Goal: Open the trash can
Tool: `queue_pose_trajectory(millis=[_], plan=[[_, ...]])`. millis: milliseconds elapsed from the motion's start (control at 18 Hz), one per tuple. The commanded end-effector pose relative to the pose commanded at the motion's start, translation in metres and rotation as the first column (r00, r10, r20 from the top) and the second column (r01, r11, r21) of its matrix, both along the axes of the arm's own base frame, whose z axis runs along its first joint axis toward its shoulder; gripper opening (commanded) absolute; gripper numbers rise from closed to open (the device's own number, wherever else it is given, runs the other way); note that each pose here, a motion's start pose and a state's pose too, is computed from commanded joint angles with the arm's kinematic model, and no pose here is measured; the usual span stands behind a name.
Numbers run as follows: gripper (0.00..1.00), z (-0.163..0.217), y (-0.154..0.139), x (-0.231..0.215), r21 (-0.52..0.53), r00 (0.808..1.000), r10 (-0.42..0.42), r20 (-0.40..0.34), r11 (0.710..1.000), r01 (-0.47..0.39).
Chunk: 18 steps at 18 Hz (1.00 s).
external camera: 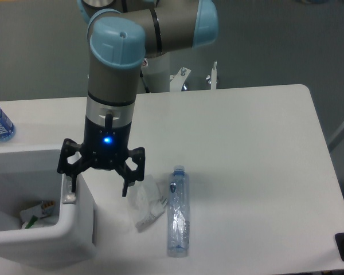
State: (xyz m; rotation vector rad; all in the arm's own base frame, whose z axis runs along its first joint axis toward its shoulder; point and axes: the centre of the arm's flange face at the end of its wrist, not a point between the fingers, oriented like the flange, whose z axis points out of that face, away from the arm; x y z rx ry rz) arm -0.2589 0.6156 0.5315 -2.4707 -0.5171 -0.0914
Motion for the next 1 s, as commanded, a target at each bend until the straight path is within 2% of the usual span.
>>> queue_pose_trajectory(millis=[167,333,500,611,722,889,1000], plan=[[1.00,0.024,-0.021,-0.043,0.018,0.996,0.046,-0.077,0.999,-0.045],[1.00,0.041,-0.057,-0.077,-0.029,0.976,0.057,-0.212,0.997,-0.064],[1.00,0.041,-0.088,-0.115,-0.077,0.962,0.085,-0.261,0.991,-0.108],[1.00,0.029,-0.103,-0.129,-0.148,0.957,0.010,-0.290,0.987,-0.055],[1.00,0.027,-0.133,-0.146,-0.247,0.943,-0.086,-0.323,0.969,0.004],[1.00,0.015,-0.154,-0.163,-0.351,0.921,-0.224,-0.320,0.930,0.104],[1.00,0.012,-0.177,-0.176,-0.432,0.905,-0.302,-0.301,0.889,0.153]])
